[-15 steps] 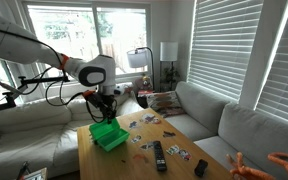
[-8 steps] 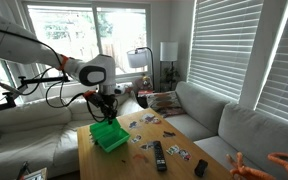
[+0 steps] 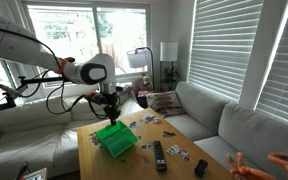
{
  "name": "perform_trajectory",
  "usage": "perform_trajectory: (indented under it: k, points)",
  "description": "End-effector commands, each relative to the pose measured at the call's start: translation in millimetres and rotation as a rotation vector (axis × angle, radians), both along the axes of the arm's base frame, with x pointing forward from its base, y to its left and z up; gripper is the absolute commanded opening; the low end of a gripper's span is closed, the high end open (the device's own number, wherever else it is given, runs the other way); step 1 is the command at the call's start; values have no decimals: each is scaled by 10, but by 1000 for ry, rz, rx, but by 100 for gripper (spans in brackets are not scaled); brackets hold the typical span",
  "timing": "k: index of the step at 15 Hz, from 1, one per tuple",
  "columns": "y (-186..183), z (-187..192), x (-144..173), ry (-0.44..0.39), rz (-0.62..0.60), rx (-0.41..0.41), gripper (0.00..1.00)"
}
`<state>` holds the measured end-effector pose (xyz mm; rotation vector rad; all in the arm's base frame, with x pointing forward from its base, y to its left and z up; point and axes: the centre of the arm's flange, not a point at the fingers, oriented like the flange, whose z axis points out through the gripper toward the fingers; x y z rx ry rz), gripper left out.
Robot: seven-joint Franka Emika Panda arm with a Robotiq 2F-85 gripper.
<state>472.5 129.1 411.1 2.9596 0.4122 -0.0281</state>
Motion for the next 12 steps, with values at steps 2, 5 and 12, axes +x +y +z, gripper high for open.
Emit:
perform_trajectory:
  k: [2,5,12]
  points:
    - [-42,-33,41,-16,-14,-95,1]
    - [-80,-77,58,-18,-23,-125,5]
    - [-241,225,0,-53,-58,-88,63]
